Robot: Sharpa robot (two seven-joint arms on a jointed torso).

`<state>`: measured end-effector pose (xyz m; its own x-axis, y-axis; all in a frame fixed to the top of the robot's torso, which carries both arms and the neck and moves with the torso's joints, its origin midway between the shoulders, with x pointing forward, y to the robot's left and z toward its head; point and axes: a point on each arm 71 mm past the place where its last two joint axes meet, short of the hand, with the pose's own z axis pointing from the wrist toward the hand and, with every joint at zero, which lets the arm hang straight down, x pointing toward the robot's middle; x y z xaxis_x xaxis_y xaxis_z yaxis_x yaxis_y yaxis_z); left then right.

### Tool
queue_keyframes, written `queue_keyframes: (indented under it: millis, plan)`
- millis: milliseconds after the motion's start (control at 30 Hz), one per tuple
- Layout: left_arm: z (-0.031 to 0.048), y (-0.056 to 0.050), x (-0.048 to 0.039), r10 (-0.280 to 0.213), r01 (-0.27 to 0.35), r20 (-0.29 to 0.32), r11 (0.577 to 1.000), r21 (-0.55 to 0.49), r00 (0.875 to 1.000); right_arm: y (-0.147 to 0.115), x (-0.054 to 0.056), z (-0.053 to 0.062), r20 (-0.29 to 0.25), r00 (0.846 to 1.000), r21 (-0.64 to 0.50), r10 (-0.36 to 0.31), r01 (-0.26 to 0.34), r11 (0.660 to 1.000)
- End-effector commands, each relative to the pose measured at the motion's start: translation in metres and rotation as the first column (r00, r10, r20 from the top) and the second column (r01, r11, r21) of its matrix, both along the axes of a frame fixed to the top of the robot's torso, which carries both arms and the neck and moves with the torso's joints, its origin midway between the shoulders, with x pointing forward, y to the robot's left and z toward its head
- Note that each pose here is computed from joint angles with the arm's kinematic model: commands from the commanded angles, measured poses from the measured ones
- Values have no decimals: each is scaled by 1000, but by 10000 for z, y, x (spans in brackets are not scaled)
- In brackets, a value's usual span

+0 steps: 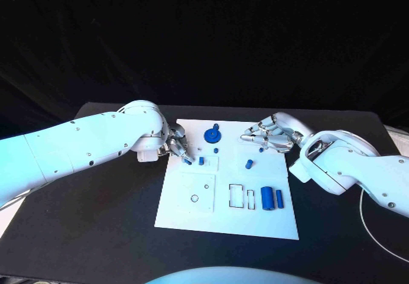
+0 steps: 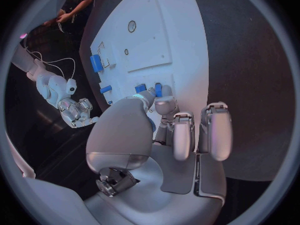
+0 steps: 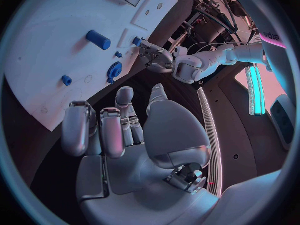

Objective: Assemble the parts on the task board

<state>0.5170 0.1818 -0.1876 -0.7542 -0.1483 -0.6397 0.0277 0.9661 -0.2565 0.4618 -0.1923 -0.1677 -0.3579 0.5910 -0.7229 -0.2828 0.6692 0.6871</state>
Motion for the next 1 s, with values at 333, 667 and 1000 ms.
queue_keyframes:
  millis: [333, 667, 1000]
  plan:
    - [-98, -96, -39, 1, 1, -35, 998, 58, 999, 19, -8, -4, -3, 1000, -3, 13, -13, 1000]
    - [-108, -80, -27, 24, -20, -31, 994, 108, 999, 22, -12, -7, -8, 1000, -5, 17, -17, 1000]
    - [-116, -72, -2, 35, -32, -19, 990, 137, 999, 41, -13, -8, -10, 1000, -4, 22, -22, 1000]
